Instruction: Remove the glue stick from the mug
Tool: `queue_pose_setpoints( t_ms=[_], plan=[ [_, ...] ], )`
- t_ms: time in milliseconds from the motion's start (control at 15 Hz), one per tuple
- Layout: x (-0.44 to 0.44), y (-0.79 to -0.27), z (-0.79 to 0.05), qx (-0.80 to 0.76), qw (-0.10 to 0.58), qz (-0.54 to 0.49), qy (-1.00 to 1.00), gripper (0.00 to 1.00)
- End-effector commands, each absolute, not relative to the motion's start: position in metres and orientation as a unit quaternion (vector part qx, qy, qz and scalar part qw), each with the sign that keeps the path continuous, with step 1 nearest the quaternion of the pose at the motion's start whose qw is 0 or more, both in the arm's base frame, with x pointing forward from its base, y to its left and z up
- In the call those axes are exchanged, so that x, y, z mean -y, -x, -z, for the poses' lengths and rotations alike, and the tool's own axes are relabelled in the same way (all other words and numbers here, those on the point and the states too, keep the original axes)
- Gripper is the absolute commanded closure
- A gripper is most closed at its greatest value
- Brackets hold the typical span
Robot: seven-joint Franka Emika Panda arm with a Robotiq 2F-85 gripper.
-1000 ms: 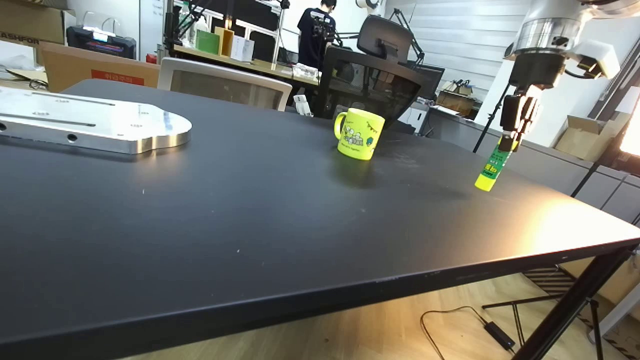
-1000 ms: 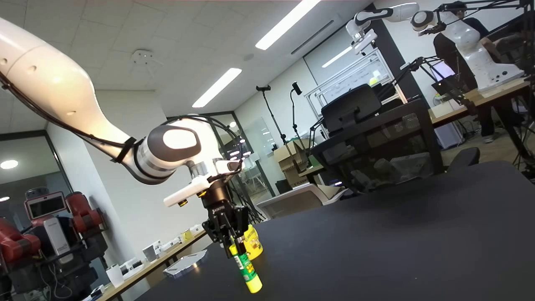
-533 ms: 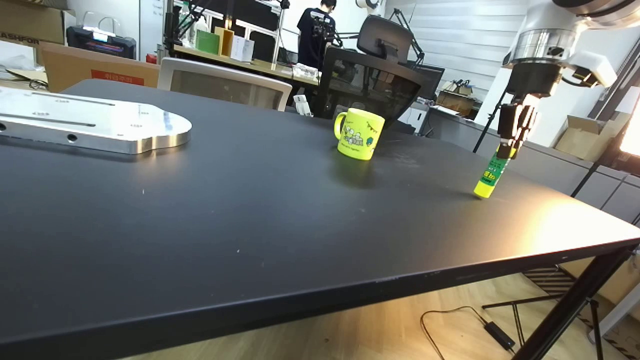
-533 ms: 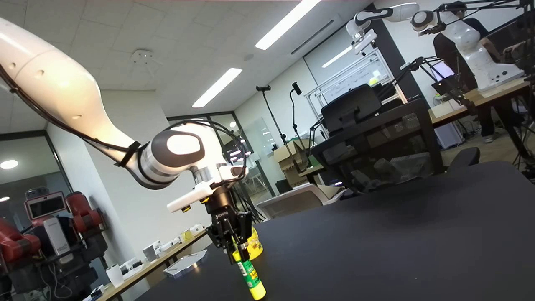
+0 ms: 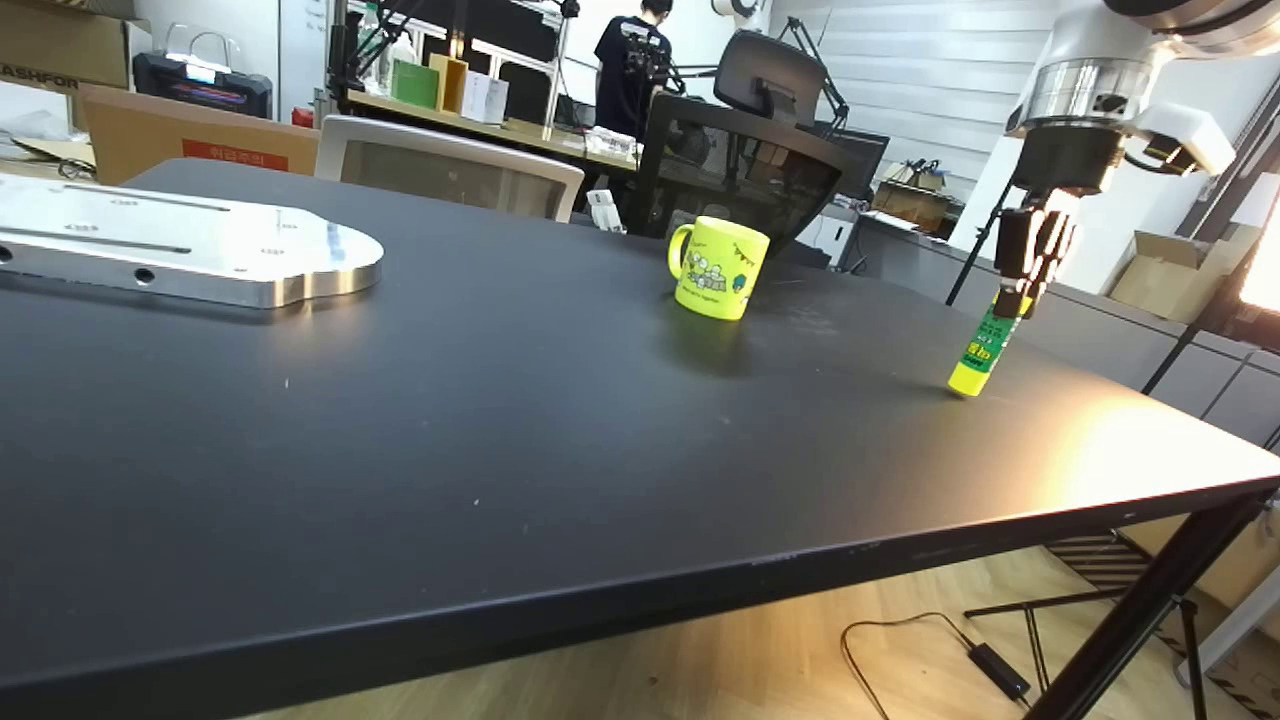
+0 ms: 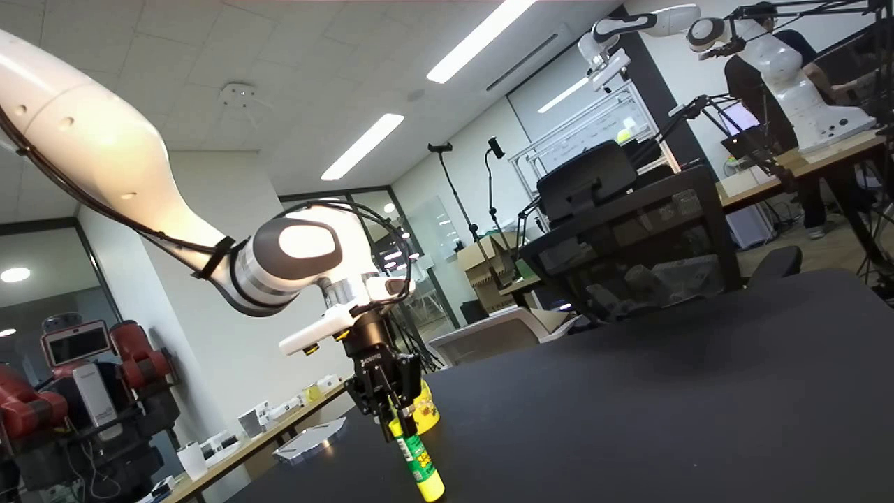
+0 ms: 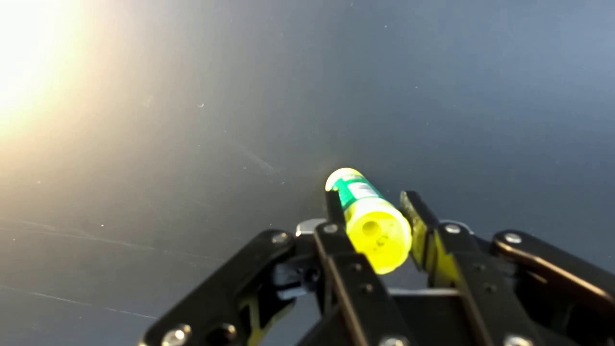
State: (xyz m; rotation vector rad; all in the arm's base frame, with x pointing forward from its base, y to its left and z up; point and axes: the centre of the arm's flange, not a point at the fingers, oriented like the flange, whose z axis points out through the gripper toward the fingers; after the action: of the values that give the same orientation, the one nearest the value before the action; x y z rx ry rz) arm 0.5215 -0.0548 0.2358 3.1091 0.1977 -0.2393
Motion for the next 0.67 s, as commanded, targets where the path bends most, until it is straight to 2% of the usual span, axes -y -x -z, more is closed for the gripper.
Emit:
queue_pose_setpoints(
  t_ms=[0, 133, 200, 600],
  plan=[
    [0.0554, -0.522, -0.2363, -0.047, 0.017, 0.077, -0.996, 0.91],
    [0.055, -0.5219, -0.2362, -0.045, 0.014, 0.077, -0.996, 0.41],
    [0.0551, -0.5221, -0.2361, -0.044, 0.014, 0.075, -0.996, 0.4],
    [0.0548, -0.5226, -0.2357, -0.046, 0.01, 0.072, -0.996, 0.02]
  ],
)
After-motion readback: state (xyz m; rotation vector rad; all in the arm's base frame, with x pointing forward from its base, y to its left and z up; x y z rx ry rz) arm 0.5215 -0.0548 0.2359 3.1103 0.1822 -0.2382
